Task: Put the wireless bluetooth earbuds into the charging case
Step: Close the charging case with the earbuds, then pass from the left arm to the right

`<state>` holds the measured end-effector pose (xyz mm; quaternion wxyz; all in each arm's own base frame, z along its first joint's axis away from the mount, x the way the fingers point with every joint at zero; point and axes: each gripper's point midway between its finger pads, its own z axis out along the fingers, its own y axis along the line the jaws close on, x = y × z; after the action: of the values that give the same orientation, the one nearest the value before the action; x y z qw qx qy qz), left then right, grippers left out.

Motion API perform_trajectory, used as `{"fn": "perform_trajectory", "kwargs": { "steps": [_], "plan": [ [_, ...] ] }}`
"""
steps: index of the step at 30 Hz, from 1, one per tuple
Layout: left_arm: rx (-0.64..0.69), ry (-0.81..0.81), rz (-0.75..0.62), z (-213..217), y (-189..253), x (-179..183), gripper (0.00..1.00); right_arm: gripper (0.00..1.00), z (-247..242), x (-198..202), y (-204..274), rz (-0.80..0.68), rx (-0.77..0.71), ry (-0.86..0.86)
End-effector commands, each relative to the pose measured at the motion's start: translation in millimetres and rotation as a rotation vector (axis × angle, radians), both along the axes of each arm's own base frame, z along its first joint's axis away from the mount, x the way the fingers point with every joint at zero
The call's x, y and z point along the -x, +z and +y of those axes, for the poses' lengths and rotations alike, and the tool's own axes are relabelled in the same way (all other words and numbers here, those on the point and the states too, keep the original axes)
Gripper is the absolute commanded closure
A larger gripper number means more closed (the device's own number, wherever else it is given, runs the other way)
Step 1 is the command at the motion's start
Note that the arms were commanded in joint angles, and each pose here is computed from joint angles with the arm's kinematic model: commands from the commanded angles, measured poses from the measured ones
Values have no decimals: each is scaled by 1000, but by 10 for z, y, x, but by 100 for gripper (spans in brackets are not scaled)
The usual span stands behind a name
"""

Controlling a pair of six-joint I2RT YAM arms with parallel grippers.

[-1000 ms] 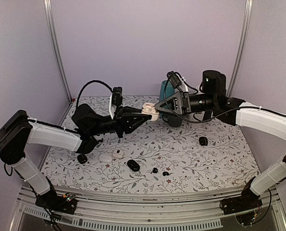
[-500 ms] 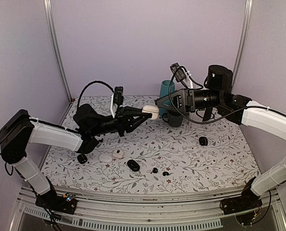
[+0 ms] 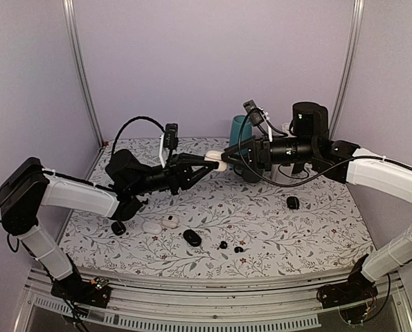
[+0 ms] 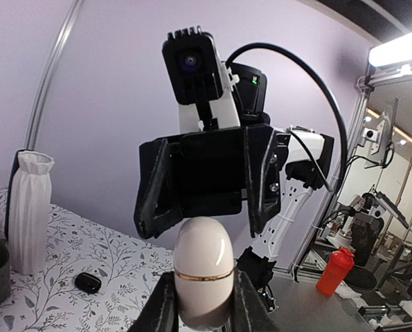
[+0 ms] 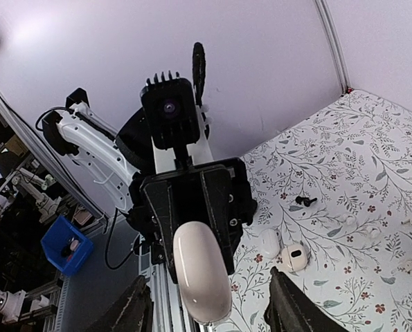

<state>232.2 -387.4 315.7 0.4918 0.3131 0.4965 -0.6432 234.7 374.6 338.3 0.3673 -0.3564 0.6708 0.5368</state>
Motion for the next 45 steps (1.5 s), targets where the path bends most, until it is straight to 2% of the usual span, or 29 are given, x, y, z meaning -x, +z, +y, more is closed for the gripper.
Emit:
{"fn": "perform_trajectory", "kwargs": {
  "steps": [1, 16, 25, 31, 39, 41, 43, 45],
  "plan": [
    [40, 18, -3, 57, 193, -76, 100, 45, 43, 65, 43, -57, -15, 21],
    [47, 25, 35, 47, 220, -127, 100, 63, 101, 101, 46, -44, -41, 63],
    [49, 25, 52, 36, 217, -149, 100, 67, 122, 98, 24, -37, -39, 72],
    [49, 26, 57, 30, 208, -157, 100, 78, 141, 99, 6, -26, -38, 80],
    [42, 27, 62, 15, 171, -172, 100, 79, 165, 93, -2, -15, -40, 90],
    [41, 28, 66, 12, 159, -180, 98, 80, 172, 80, -22, -9, -36, 88],
    [40, 31, 69, 12, 148, -188, 94, 90, 175, 74, -37, -2, -34, 87],
    [41, 39, 75, 19, 147, -196, 85, 95, 176, 75, -43, 1, -33, 86]
  ]
}}
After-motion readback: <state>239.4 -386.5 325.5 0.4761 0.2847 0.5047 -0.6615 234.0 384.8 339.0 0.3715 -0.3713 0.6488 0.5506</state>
